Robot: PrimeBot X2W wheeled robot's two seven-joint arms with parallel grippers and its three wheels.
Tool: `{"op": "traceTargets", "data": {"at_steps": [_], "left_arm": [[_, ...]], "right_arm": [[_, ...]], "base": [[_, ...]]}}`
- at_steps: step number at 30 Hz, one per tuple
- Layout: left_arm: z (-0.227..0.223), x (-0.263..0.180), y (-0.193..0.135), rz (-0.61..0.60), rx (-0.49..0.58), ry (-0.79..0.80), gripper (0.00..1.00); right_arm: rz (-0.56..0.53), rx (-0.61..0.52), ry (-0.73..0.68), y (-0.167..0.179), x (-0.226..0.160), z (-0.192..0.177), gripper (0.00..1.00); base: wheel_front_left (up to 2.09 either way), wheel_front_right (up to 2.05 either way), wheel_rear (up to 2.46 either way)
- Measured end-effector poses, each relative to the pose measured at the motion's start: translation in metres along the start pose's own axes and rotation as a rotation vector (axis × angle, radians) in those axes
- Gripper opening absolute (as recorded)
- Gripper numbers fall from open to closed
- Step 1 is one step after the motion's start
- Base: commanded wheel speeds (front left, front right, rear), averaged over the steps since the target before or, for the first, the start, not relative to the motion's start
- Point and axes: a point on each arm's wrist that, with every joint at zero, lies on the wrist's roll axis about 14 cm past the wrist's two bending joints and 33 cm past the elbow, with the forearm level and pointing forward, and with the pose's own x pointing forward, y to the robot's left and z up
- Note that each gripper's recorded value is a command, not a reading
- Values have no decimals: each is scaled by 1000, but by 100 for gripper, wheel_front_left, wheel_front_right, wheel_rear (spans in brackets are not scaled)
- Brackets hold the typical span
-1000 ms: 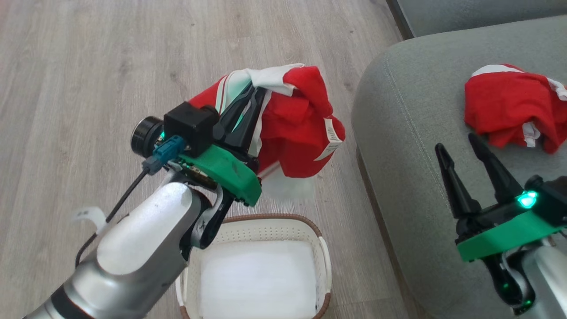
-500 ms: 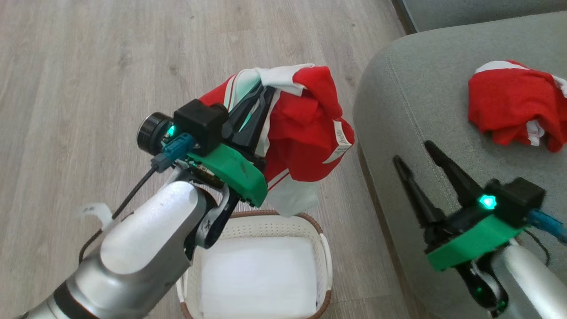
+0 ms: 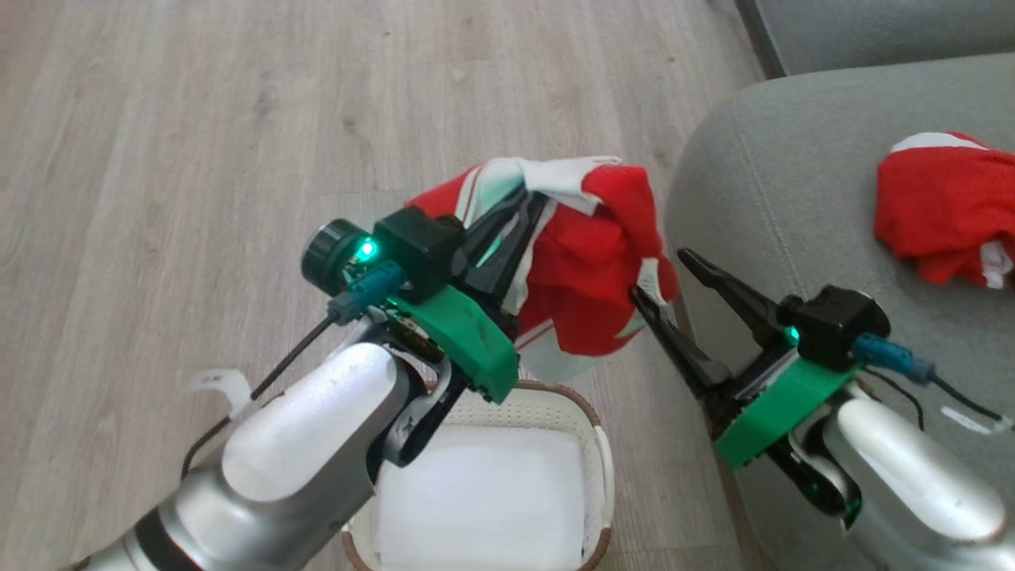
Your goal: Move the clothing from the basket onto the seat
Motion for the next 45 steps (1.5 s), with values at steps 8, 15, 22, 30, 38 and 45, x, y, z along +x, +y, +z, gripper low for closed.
{"op": "traceTargets", "data": {"at_steps": [8, 15, 22, 30, 38, 45], "left_arm": [[-5, -8, -5, -5, -3, 21, 0], [-5, -13, -6, -8, 0, 32, 0], [-7, -17, -2, 7, -1, 41, 0], [-10, -18, -2, 8, -5, 48, 0], [-13, -15, -2, 7, -14, 54, 0], [-16, -14, -2, 15, -22, 55, 0]], "right_arm": [[77, -17, 43, 12, 25, -7, 100], [168, -13, 110, 36, 42, -26, 100], [203, 8, 115, 51, 58, -27, 100], [210, 20, 131, 55, 61, -33, 0], [164, 35, 79, 41, 62, -16, 0], [101, 42, 52, 23, 51, -9, 0]], "base": [[0, 0, 0], [0, 0, 0], [0, 0, 0], [0, 0, 0], [0, 0, 0], [0, 0, 0]]}}
